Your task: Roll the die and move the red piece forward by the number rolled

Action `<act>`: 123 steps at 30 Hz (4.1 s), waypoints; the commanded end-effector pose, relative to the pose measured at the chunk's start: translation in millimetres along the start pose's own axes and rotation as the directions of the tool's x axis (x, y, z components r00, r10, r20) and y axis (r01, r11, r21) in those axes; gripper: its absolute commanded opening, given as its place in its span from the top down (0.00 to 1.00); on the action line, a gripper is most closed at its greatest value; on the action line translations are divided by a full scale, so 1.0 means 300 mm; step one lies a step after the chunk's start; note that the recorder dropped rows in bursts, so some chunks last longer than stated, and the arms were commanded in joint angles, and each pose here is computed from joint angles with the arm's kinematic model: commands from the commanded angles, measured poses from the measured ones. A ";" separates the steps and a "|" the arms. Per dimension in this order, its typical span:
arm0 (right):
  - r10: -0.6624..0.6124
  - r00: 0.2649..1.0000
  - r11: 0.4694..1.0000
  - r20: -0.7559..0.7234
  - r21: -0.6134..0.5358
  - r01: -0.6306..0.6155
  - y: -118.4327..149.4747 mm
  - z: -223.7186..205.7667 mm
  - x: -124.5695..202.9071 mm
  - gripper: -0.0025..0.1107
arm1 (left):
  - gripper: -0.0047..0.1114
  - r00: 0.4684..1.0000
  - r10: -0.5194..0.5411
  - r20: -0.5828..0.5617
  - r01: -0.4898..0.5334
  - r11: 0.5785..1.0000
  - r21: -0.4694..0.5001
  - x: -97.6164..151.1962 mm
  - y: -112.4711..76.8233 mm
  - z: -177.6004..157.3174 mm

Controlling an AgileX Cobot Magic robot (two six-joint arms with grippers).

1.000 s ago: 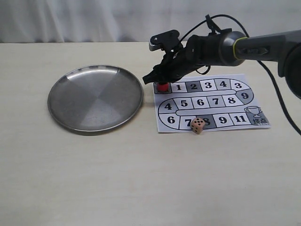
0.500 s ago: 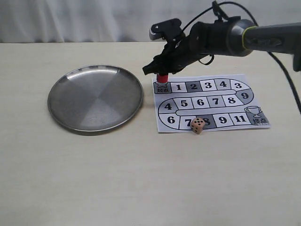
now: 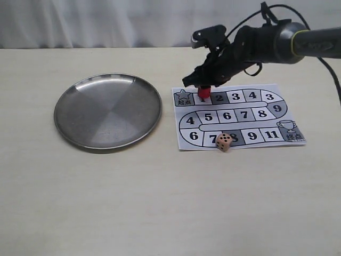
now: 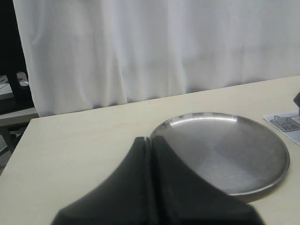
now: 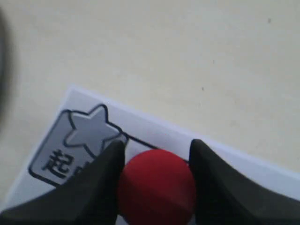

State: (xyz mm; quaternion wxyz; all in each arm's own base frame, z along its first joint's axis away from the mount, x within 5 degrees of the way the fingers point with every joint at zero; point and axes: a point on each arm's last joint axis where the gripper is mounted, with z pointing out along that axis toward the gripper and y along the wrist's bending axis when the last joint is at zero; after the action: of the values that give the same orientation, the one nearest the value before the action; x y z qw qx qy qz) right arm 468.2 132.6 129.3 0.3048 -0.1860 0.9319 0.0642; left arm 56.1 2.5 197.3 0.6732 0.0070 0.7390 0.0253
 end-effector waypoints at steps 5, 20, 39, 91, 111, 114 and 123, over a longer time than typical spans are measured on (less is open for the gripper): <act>0.011 0.998 1.000 -0.058 0.002 -0.011 -0.021 0.050 0.054 0.94 | 0.96 1.000 -0.001 0.008 0.001 1.000 0.003 -0.001 -0.001 0.000; -0.007 0.993 1.000 0.114 0.015 0.006 -0.015 -0.233 -0.117 0.94 | 0.96 1.000 -0.001 0.008 0.001 1.000 0.003 -0.001 -0.001 0.000; 0.093 0.996 0.995 -0.012 0.045 -0.093 -0.115 -0.019 0.030 0.94 | 0.96 1.000 -0.001 0.008 0.001 1.000 0.003 -0.001 -0.001 0.000; 0.148 0.981 0.986 -0.128 0.096 -0.136 -0.244 -0.004 0.111 0.94 | 0.96 1.000 -0.001 0.008 0.001 1.000 0.003 -0.001 -0.001 0.000; 0.114 0.993 0.986 0.030 0.118 -0.116 -0.233 -0.282 -0.050 0.94 | 0.96 1.000 -0.001 0.008 0.001 1.000 0.003 -0.001 -0.001 0.000; 0.104 0.993 0.985 0.060 0.136 -0.111 -0.248 -0.279 -0.055 0.94 | 0.96 1.000 -0.001 0.008 0.001 1.000 0.003 -0.001 -0.001 0.000; 0.218 0.976 0.963 -0.021 0.166 -0.212 -0.362 -0.138 0.059 0.94 | 0.96 1.000 -0.001 0.008 0.001 1.000 0.003 -0.001 -0.001 0.000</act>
State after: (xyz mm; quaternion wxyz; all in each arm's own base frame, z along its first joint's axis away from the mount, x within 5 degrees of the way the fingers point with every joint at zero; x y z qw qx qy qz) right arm 470.9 30.2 169.1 0.3044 -0.0748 0.9493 0.0225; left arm 56.1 2.5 197.3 0.6732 0.0070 0.7390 0.0253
